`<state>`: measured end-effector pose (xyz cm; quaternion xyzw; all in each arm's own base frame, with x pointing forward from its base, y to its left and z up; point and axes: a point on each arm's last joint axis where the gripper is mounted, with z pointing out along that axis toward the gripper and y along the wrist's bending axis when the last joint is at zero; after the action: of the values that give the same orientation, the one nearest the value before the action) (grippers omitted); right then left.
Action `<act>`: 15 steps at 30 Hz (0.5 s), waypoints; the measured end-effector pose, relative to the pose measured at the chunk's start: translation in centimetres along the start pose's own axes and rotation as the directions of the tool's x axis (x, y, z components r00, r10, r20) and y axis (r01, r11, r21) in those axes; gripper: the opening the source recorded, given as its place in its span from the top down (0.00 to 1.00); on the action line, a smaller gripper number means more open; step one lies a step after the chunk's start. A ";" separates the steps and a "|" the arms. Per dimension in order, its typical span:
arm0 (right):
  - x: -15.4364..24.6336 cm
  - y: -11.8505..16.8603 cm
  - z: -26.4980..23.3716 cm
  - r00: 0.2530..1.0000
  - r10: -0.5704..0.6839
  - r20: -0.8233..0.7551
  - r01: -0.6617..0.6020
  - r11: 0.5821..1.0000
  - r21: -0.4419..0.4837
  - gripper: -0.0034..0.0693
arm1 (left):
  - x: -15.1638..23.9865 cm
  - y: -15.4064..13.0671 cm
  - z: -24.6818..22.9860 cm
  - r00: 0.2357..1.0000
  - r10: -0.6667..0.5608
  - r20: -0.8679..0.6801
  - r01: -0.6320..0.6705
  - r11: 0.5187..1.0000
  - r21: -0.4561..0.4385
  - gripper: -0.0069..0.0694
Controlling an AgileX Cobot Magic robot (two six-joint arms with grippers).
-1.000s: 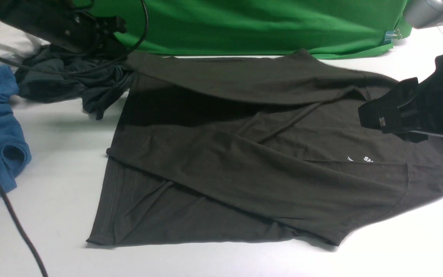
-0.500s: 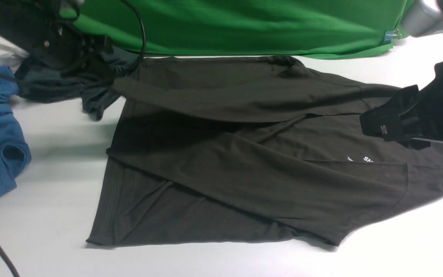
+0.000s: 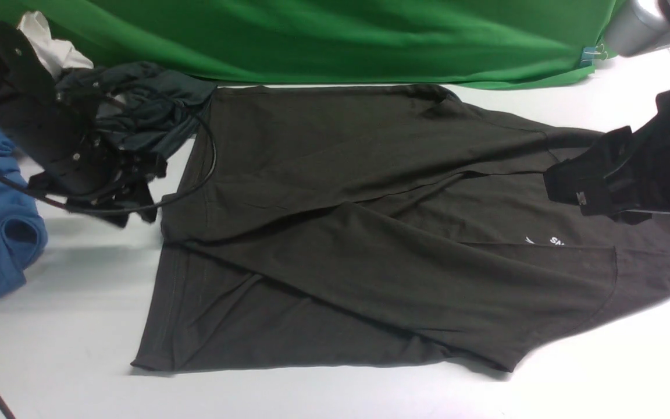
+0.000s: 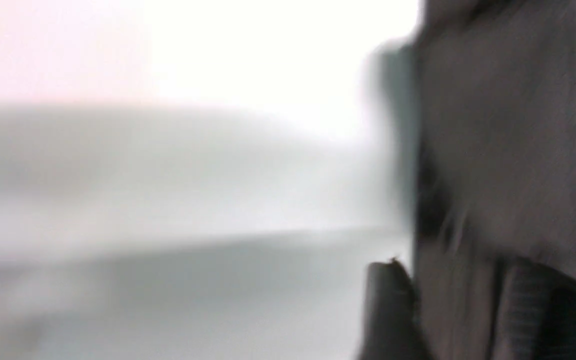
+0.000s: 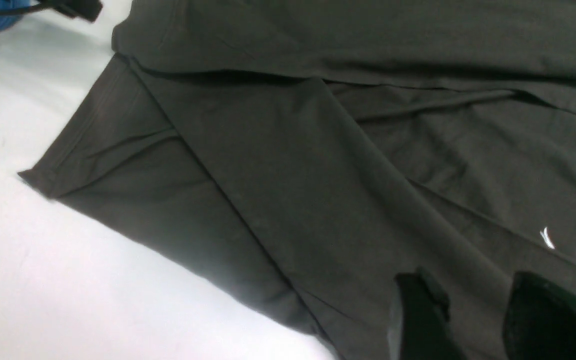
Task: Fold a long-sleeved shirt on a white desktop.
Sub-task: 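Grasp the near edge of the shirt at its hem and shoulder corners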
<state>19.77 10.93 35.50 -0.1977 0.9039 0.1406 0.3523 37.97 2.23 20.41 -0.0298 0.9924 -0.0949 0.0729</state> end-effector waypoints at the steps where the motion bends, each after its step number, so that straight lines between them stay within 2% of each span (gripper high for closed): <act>1: 0.0 0.0 0.0 1.000 -0.005 0.001 0.005 1.000 0.004 0.62 | 0.4 0.0 -0.2 1.000 -0.005 -0.025 0.005 1.000 -0.002 0.37; 4: 0.0 -0.2 0.0 1.000 -0.022 0.003 0.021 1.000 0.021 0.62 | 2.6 -0.4 -0.8 0.996 -0.036 -0.083 0.038 0.999 0.017 0.21; 5: 0.0 -0.2 0.0 1.000 -0.023 0.003 0.023 0.999 0.023 0.62 | 2.8 -0.5 -0.8 0.995 -0.041 -0.086 0.043 0.999 0.022 0.20; 8: -0.1 -0.3 0.0 1.000 -0.030 0.004 0.029 0.999 0.030 0.62 | 7.3 -0.9 -0.1 0.984 -0.091 -0.154 0.101 0.993 0.061 0.11; 15: -0.1 -0.4 0.9 0.999 -0.028 -0.019 0.029 0.999 0.032 0.62 | 14.2 -1.2 2.6 0.966 -0.188 -0.178 0.210 0.971 0.118 0.10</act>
<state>20.53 11.00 34.89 -0.2062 0.9063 0.1193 0.3490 24.39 -0.49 16.16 -0.1165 0.9782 -0.1710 -0.0181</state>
